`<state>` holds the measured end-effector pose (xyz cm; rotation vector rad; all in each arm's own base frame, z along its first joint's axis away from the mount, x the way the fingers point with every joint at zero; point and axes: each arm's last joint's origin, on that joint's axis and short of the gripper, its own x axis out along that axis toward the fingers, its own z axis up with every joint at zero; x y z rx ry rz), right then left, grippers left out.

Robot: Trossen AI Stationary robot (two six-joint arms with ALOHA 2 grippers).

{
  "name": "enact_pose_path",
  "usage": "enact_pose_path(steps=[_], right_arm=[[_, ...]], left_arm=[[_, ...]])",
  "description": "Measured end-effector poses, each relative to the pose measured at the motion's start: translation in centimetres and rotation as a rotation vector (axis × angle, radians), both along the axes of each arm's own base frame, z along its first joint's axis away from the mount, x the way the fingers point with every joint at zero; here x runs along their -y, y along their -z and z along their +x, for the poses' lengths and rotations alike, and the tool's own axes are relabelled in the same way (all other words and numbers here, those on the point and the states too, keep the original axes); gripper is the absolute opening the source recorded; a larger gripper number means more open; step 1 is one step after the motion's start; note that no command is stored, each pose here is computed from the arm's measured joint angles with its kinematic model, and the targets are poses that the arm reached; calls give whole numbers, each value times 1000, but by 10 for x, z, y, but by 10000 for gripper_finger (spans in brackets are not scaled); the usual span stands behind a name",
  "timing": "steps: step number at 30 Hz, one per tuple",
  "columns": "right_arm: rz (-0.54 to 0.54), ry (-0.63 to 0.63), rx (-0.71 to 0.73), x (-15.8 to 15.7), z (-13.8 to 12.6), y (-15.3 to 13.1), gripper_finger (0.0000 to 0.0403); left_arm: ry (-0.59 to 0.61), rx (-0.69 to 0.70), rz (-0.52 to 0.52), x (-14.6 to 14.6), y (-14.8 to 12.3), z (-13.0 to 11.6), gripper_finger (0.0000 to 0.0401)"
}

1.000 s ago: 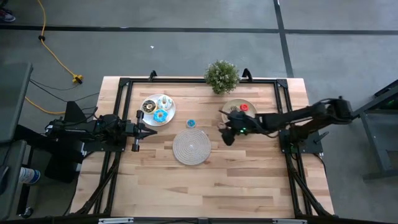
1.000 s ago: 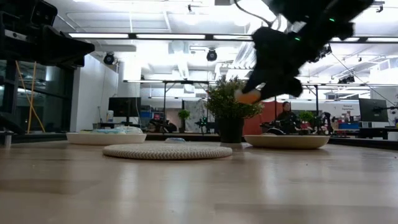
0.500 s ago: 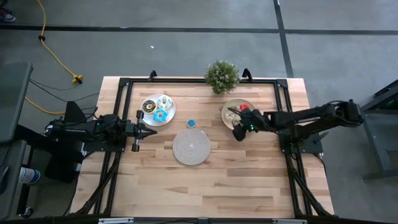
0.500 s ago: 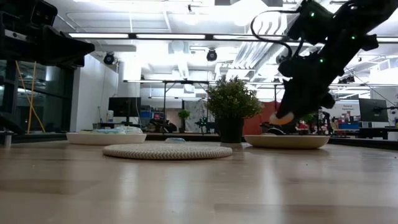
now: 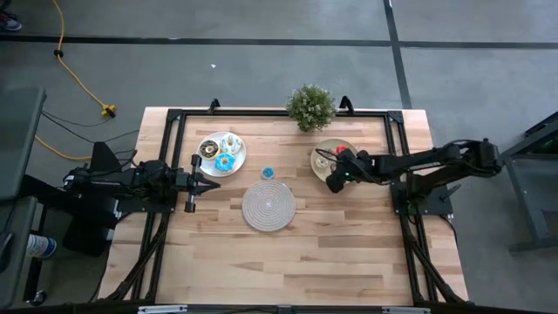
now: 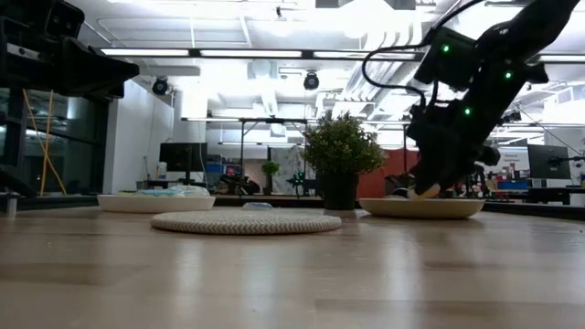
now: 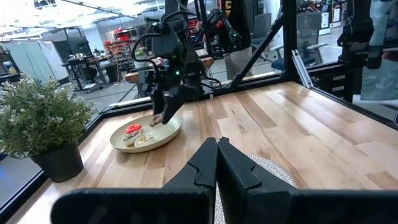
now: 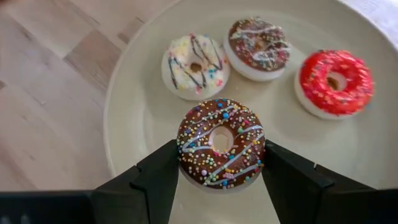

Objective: Pick & Place donuts
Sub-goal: Put the small brown donut on the brown plate

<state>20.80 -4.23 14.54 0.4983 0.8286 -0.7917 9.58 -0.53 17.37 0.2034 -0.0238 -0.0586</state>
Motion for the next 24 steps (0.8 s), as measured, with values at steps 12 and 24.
enact_pose_path(steps=[12, 24], right_arm=[[17, -15, -5, 2, 17, 23, 218], [-10, 0, -20, 3, 17, 25, 256]], left_arm=[[0, 0, 0, 0, 0, 0, 0], [0, 0, 0, 0, 0, 0, 0]])
